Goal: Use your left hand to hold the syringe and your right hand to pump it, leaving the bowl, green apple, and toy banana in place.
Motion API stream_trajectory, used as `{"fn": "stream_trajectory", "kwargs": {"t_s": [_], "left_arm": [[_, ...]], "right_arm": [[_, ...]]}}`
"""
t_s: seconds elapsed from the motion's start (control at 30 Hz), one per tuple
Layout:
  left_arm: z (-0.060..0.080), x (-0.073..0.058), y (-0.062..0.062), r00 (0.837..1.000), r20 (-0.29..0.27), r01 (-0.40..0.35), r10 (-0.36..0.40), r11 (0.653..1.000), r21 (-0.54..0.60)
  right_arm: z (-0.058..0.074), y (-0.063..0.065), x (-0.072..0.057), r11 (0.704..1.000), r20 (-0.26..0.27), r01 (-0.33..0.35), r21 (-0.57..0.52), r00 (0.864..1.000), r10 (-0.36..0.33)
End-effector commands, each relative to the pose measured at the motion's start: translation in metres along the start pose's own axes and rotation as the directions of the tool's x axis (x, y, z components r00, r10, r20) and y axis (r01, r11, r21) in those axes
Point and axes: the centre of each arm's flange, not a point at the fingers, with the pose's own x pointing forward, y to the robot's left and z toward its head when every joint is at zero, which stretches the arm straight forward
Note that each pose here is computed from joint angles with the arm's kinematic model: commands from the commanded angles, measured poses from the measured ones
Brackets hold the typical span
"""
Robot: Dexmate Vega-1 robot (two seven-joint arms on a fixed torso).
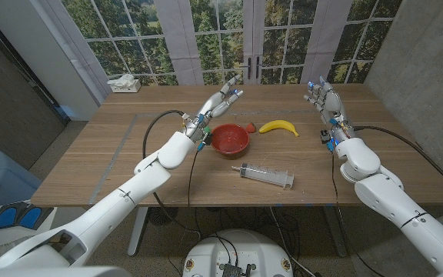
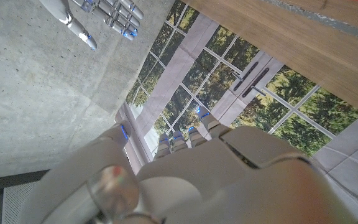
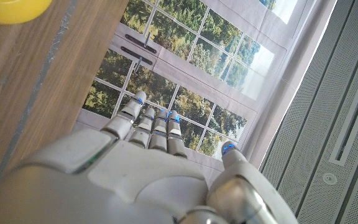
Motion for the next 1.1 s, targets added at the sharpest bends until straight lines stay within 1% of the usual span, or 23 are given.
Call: {"fn": "stream_trajectory", "kwargs": {"t_s": [0.03,0.23,0.43,0.47,0.53,0.6,0.67,0.73,0.8,0.9,1.0,1.1], "left_arm": [[-0.011,-0.011,0.016,0.996,-0.045,-0.087,0.082,0.988,-0.129],[-0.019,-0.014,0.026,0.992,-0.063,-0.122,0.112,0.976,-0.182],[-0.029,-0.020,0.038,0.987,-0.087,-0.155,0.137,0.955,-0.254],[-0.031,-0.020,0.040,0.988,-0.088,-0.149,0.130,0.952,-0.267],[-0.034,-0.022,0.045,0.985,-0.093,-0.164,0.143,0.947,-0.278],[-0.037,-0.023,0.049,0.986,-0.101,-0.160,0.136,0.941,-0.298],[-0.041,-0.025,0.052,0.984,-0.110,-0.168,0.139,0.932,-0.321],[-0.044,-0.027,0.056,0.983,-0.108,-0.177,0.150,0.930,-0.322],[-0.048,-0.028,0.059,0.983,-0.109,-0.179,0.149,0.918,-0.355],[-0.052,-0.032,0.064,0.978,-0.117,-0.207,0.175,0.901,-0.380],[-0.059,-0.036,0.071,0.970,-0.133,-0.240,0.202,0.880,-0.410],[-0.066,-0.041,0.079,0.957,-0.156,-0.289,0.244,0.847,-0.446]], "right_arm": [[-0.005,0.002,-0.008,0.999,0.015,0.016,0.038,1.000,-0.016],[-0.007,0.007,-0.010,0.998,0.015,0.029,0.053,0.999,-0.030],[-0.008,0.014,-0.015,0.996,0.018,0.050,0.069,0.999,-0.051],[-0.008,0.015,-0.017,0.996,0.021,0.059,0.072,0.998,-0.061],[-0.008,0.017,-0.020,0.995,0.024,0.066,0.075,0.997,-0.068],[-0.007,0.019,-0.024,0.994,0.029,0.078,0.080,0.996,-0.081],[-0.006,0.021,-0.029,0.993,0.029,0.092,0.079,0.995,-0.095],[-0.005,0.022,-0.035,0.992,0.037,0.102,0.078,0.994,-0.105],[-0.003,0.024,-0.040,0.989,0.042,0.120,0.083,0.991,-0.124],[0.000,0.026,-0.044,0.987,0.052,0.137,0.085,0.989,-0.142],[0.005,0.028,-0.045,0.987,0.060,0.146,0.072,0.987,-0.150],[0.008,0.029,-0.045,0.985,0.070,0.158,0.073,0.984,-0.163]]}}
